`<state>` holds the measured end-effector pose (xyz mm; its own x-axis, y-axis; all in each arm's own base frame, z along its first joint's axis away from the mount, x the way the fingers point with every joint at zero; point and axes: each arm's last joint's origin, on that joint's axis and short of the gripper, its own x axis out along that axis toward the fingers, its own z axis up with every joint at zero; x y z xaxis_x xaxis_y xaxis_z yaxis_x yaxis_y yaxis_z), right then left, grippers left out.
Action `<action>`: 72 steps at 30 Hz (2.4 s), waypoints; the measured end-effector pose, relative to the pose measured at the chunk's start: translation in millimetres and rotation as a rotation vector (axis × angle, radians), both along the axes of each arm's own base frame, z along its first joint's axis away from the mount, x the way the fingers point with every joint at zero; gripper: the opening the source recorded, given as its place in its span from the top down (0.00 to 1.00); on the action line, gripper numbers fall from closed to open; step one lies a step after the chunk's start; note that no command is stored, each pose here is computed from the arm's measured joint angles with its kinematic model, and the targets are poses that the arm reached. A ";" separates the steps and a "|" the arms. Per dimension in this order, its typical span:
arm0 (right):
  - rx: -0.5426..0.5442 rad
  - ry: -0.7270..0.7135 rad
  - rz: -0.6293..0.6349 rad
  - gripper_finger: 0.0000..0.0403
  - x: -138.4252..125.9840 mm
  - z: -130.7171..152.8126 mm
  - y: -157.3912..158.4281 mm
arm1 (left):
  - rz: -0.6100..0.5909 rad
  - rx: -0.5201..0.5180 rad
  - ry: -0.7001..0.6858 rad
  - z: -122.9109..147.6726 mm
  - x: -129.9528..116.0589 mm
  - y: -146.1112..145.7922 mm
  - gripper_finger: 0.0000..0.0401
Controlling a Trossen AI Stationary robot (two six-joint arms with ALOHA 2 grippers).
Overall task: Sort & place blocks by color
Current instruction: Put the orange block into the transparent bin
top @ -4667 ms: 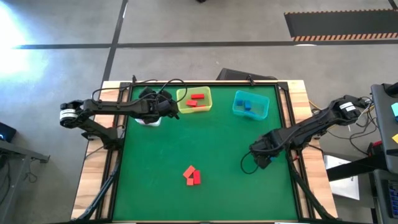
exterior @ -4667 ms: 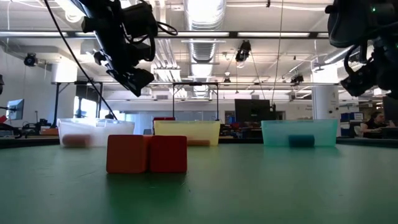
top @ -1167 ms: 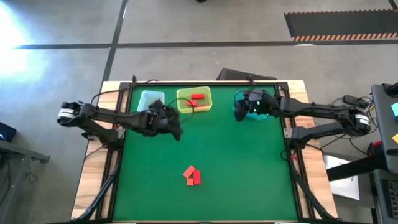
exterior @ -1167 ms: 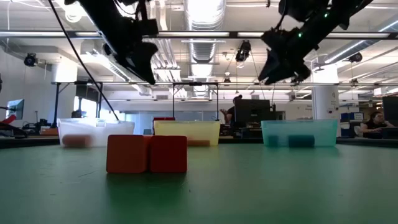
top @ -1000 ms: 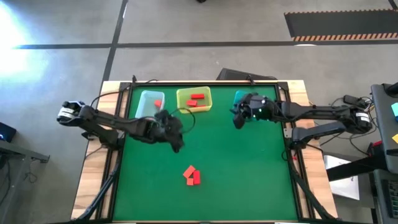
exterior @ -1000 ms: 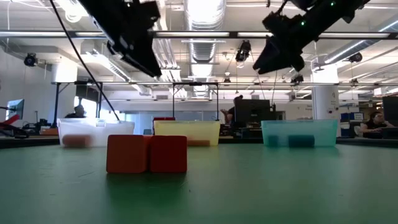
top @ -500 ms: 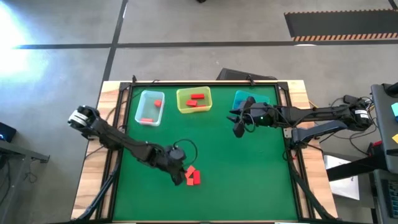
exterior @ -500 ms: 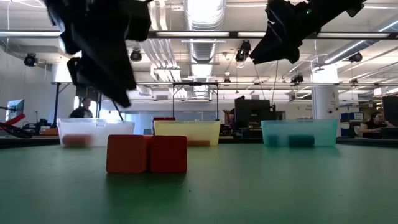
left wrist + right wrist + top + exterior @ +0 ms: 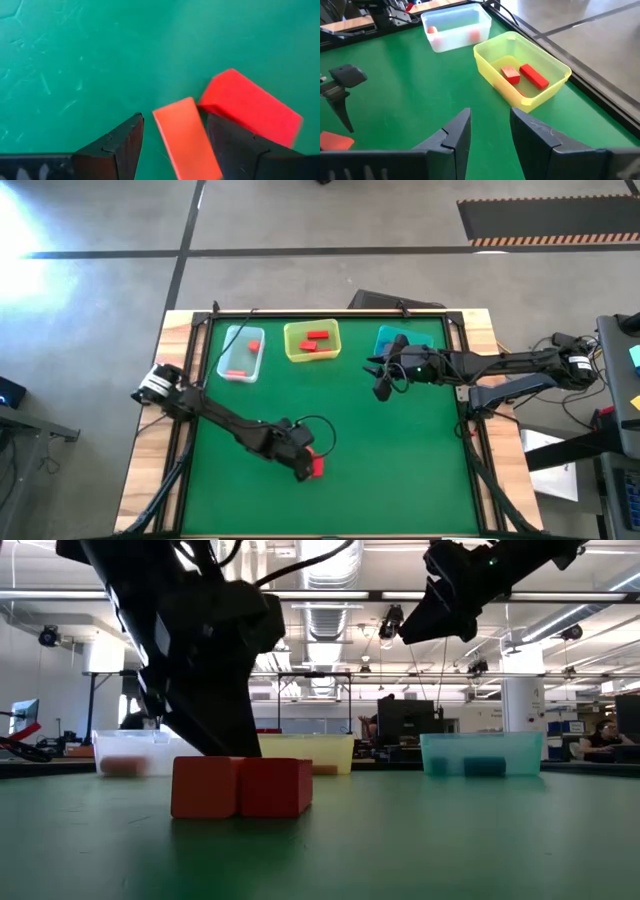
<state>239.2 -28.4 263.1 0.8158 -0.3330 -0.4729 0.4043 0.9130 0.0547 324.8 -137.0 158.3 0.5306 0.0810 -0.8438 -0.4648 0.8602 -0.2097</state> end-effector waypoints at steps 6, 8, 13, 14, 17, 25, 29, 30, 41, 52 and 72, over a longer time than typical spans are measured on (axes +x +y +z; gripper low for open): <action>-0.002 0.001 0.008 0.68 0.2 0.0 1.5 | 0.035 0.062 -0.003 -7.2 0.2 0.6 0.49; -0.007 0.004 0.011 0.69 0.5 -0.3 1.5 | 0.042 0.080 0.002 -7.6 -0.8 1.3 0.49; -0.007 0.020 0.012 0.70 2.9 -3.7 1.3 | 0.085 0.134 0.089 -6.7 -11.5 7.0 0.52; -0.007 0.024 0.012 0.70 3.6 -4.7 1.2 | 0.093 0.138 0.107 -4.9 -14.6 8.4 0.54; -0.005 0.043 0.012 0.69 6.5 -9.0 1.0 | 0.091 0.122 0.105 2.0 -17.9 9.6 0.57; 0.001 0.106 0.012 0.70 15.7 -23.8 0.2 | 0.193 -0.035 0.086 16.6 -24.6 4.7 0.61; -0.005 0.126 0.017 0.70 19.1 -28.8 0.0 | 0.211 -0.051 0.083 14.0 -25.0 0.2 0.61; -0.009 0.129 0.019 0.70 19.7 -29.6 -0.1 | 0.212 -0.049 0.088 12.6 -25.0 -0.1 0.61; -0.012 0.120 0.021 0.70 20.8 -29.4 -0.2 | 0.204 -0.027 0.110 5.8 -25.5 -1.2 0.45; -0.026 0.118 0.029 0.70 21.2 -28.8 -0.2 | 0.214 0.035 0.152 -17.2 -22.2 -2.2 0.40; -0.050 0.125 0.037 0.72 20.7 -28.1 -1.7 | 0.159 0.098 0.140 35.4 -35.9 38.2 0.72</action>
<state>259.9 -30.1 235.0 0.7637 -0.3294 -0.5552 0.3709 0.9278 -0.0404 288.9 -98.8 193.8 0.3824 0.2393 -0.8925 -0.6152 0.7866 -0.0527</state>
